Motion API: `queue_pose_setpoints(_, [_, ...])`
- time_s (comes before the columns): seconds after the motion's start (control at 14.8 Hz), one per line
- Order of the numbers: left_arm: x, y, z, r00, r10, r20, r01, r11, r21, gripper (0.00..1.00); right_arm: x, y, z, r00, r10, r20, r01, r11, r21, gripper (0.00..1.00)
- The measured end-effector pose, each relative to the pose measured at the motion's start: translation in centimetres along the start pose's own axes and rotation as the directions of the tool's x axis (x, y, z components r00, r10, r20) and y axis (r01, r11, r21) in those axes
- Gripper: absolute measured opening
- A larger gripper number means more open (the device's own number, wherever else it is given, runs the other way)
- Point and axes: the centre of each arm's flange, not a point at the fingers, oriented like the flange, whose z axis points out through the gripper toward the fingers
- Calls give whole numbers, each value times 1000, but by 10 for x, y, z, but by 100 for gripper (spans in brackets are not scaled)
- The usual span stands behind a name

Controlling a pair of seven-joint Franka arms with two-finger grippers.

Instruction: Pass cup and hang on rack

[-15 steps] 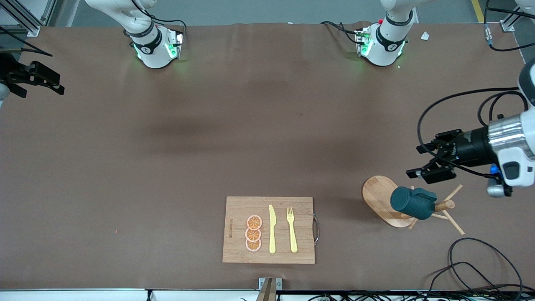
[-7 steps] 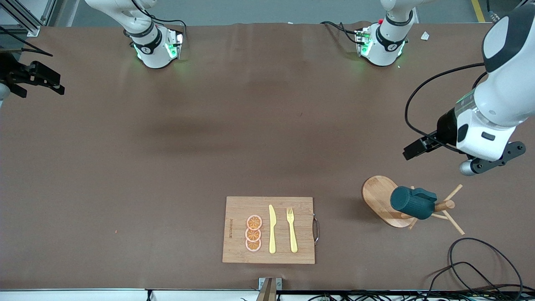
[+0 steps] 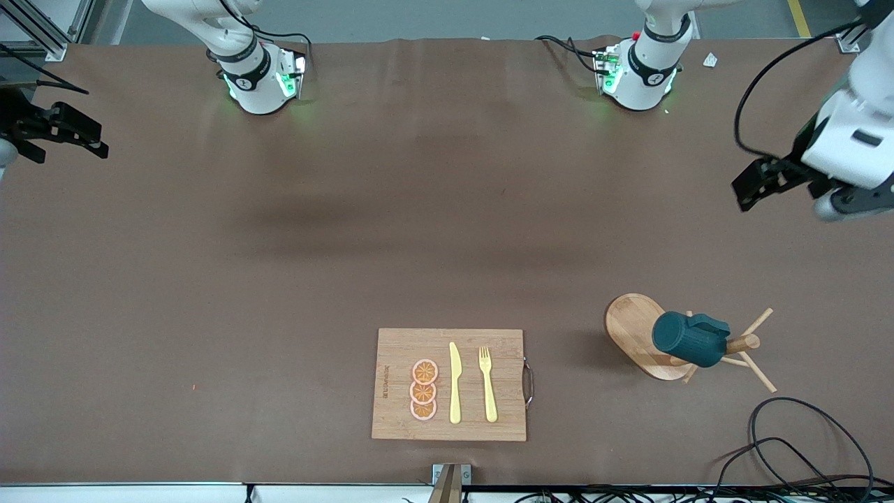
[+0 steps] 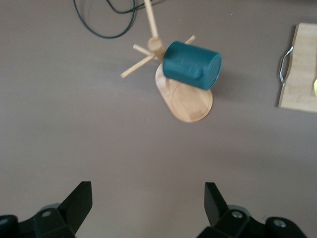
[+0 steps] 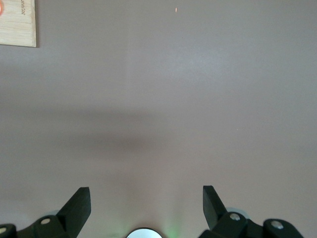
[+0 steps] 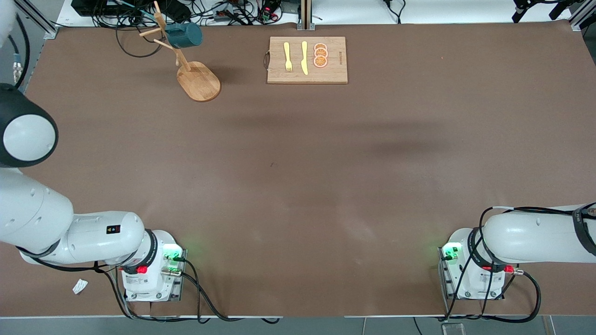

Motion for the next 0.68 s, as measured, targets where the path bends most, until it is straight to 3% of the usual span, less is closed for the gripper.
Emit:
queue_pose_setpoints(0.27, [-21,-55,-8,994,79,72,-75,996,-57,100,0,-2,0,1000,-3,0,3,1000,0,100])
queue_pose_setpoints(0.68, [-38,-66,5,992,100,78,-90,988,-129,100,0,-2,0,1000,-4,0,4,1000,0,100])
